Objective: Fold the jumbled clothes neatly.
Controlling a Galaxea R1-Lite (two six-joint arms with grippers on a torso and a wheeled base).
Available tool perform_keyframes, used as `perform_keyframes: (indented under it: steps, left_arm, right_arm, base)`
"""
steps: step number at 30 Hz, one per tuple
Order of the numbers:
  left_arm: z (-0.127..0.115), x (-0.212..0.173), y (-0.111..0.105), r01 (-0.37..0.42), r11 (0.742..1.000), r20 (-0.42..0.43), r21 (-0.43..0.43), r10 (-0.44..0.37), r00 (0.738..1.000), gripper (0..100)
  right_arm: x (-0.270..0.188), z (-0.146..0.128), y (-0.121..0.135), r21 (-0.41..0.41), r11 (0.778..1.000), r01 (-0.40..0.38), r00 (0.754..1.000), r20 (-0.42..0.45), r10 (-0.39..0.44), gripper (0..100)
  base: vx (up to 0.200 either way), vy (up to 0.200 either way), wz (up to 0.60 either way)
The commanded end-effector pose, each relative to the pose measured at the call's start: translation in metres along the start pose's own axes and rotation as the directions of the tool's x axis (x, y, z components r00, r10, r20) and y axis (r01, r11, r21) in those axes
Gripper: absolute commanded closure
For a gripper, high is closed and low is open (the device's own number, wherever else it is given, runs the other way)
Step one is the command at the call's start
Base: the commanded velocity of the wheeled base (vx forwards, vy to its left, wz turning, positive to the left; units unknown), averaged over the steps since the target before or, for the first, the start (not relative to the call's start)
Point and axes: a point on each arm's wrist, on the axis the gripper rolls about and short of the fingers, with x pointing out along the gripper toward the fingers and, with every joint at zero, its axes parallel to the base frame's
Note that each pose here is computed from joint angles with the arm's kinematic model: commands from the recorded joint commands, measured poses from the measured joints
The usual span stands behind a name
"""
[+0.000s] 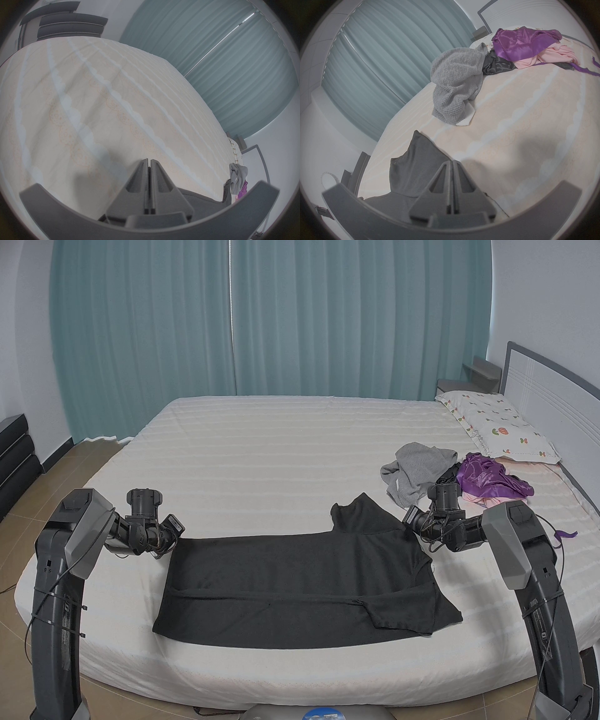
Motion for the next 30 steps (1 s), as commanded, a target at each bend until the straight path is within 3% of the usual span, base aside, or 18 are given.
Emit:
perform_keyframes:
  steps: [1, 15, 16, 30]
  left_arm:
    - [0.001, -0.001, -0.001, 0.002, 1.000, 0.001, 0.001, -0.002, 1.000, 100]
    - [0.000, -0.001, 0.000, 0.000, 1.000, 0.001, 0.001, 0.000, 1.000, 100]
    - [0.000, -0.001, 0.000, 0.000, 1.000, 0.001, 0.002, 0.000, 1.000, 100]
    - [0.002, -0.006, -0.003, 0.003, 1.000, 0.004, 0.004, -0.003, 1.000, 100]
  right_arm:
    - [-0.002, 0.002, 0.006, -0.005, 1.000, -0.012, 1.000, 0.004, 0.012, 0]
    - [0.001, -0.009, 0.011, -0.021, 0.999, -0.026, 1.000, -0.008, 0.026, 0]
    - [0.001, -0.008, 0.011, -0.020, 0.999, -0.026, 1.000, -0.008, 0.026, 100]
    - [0.000, -0.003, 0.002, -0.017, 1.000, -0.005, 1.000, -0.017, 0.005, 100]
  base:
    - [0.000, 0.000, 0.00]
    - [0.000, 0.000, 0.00]
    - [0.000, 0.000, 0.00]
    - [0.000, 0.000, 0.00]
